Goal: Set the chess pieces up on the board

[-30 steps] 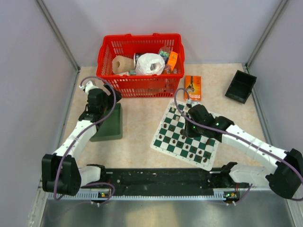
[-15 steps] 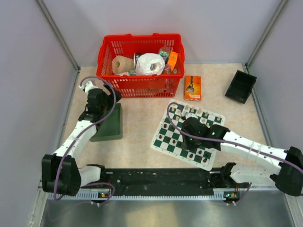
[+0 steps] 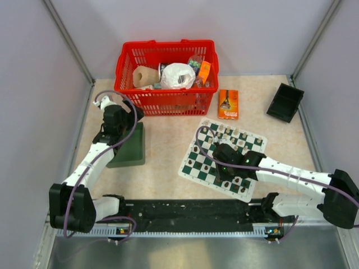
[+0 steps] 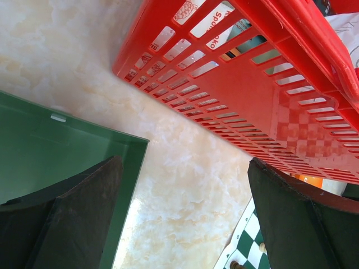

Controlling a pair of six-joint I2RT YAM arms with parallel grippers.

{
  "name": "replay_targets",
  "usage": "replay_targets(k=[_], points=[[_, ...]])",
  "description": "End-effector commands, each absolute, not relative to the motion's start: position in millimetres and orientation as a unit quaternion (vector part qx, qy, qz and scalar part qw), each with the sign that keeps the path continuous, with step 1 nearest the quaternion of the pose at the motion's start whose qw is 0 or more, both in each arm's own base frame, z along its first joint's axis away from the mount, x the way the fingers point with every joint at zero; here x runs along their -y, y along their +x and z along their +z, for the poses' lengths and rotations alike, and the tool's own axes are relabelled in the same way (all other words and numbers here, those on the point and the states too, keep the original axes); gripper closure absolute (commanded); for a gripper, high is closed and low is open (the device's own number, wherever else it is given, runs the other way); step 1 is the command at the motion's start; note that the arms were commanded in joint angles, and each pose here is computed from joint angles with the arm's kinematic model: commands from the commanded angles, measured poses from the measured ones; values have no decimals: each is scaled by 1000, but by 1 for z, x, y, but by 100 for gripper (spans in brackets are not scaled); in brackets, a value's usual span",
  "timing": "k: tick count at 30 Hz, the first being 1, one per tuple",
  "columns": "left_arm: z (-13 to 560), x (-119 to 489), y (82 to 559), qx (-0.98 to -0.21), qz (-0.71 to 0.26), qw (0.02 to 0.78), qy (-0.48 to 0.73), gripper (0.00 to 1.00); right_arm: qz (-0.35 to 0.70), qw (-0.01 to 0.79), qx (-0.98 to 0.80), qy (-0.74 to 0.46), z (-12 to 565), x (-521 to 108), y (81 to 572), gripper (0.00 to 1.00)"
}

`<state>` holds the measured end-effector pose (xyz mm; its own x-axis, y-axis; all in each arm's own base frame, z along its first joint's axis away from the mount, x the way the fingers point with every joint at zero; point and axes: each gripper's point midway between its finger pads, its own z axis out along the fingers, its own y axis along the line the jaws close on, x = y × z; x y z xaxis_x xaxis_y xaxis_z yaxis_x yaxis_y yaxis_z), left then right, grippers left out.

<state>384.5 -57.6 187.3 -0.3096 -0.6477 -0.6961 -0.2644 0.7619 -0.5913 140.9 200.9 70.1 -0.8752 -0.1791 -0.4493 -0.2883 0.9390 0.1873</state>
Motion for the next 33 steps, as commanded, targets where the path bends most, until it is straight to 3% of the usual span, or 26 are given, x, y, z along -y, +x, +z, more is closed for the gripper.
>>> replay_targets(k=[1,33], points=[[208,57,389,-768,-202,538,-284,1,125,227,-959,-117,67,-209,145,88],[202,58,390,-770,-201,534,-285,1,95,222,-963,-118,58,-201,147,88]])
